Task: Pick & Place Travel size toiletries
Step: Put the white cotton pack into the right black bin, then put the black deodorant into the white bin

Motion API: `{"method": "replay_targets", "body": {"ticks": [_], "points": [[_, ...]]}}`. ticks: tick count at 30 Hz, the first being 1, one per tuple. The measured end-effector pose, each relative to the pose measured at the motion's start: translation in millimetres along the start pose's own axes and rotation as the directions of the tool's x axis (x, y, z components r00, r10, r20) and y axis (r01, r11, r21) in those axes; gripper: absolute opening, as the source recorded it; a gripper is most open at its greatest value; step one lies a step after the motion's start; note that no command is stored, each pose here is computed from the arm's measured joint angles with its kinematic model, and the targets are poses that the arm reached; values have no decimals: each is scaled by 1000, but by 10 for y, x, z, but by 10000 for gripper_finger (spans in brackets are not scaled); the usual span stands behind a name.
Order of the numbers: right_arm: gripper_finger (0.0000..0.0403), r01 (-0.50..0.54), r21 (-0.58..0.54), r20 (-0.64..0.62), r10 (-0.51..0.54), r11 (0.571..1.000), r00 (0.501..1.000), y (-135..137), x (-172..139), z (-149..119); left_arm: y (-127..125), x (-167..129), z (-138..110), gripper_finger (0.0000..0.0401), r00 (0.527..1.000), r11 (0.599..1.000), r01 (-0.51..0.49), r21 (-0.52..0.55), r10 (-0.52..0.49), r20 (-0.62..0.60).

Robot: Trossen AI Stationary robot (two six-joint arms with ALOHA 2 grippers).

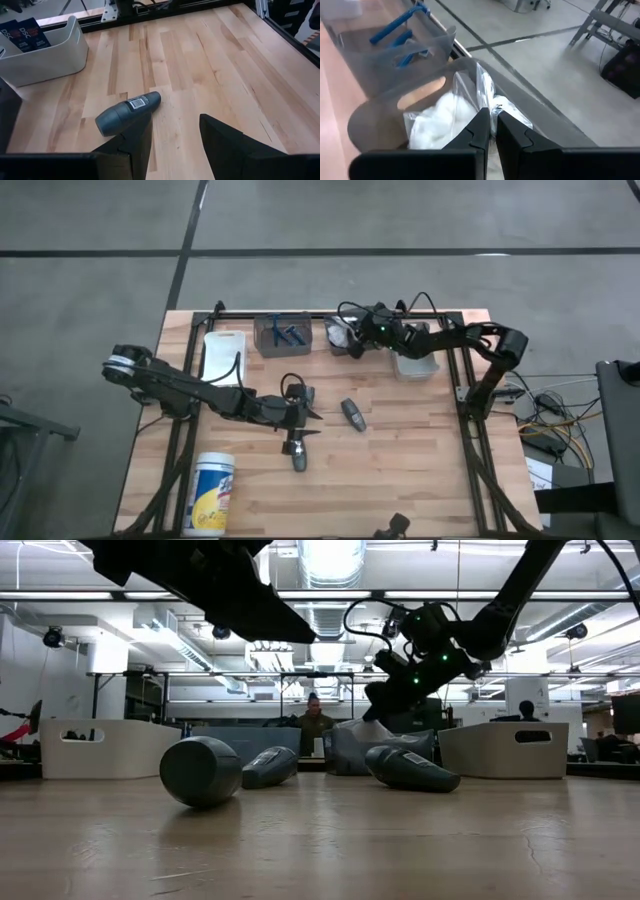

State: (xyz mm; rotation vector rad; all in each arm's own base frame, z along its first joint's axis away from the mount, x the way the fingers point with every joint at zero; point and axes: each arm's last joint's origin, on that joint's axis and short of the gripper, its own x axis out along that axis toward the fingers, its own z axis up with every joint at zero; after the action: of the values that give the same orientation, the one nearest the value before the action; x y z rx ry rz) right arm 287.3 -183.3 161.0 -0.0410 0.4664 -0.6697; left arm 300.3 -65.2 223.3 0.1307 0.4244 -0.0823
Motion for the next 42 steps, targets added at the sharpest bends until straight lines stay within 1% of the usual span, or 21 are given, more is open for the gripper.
{"method": "replay_targets", "body": {"ticks": [3,7,12,13,15,17,20,23,27,32,37,42], "points": [[36,-9,-29,-43,8,1000,999,5,-7,-36,0,0,5,169,1000,1000,0,-2,0,5],[78,-17,-34,-81,14,999,997,10,-11,-72,0,0,4,170,1000,1000,0,-2,0,4],[142,-24,18,-112,26,1000,993,14,-20,-97,0,0,3,170,1000,1000,0,-2,0,3],[154,-43,29,-117,46,999,992,17,-28,-97,0,0,3,170,1000,1000,0,-2,0,3],[175,-125,47,-126,130,991,984,36,-47,-99,0,0,3,169,1000,1000,0,-2,0,3],[192,-227,66,-130,234,972,964,59,-89,-86,1,0,3,170,1000,1000,0,-2,0,3],[209,-328,118,-116,341,937,933,75,-173,-22,1,0,2,170,1000,1000,0,-2,0,2],[217,-391,162,-105,410,906,906,67,-285,58,0,0,0,169,1000,1000,0,-8,0,0],[222,-429,201,-77,450,881,890,39,-490,210,0,0,0,169,1000,999,0,-33,0,0],[212,-461,181,-45,475,869,879,69,-799,344,0,0,-5,169,1000,998,1,-62,-1,-4],[195,-496,149,4,501,856,866,130,-1104,293,-16,-2,-7,168,1000,997,6,-77,-6,-6],[180,-518,142,5,523,843,852,179,-1315,93,-44,-6,-5,168,1000,993,16,-116,-16,-4]]}}
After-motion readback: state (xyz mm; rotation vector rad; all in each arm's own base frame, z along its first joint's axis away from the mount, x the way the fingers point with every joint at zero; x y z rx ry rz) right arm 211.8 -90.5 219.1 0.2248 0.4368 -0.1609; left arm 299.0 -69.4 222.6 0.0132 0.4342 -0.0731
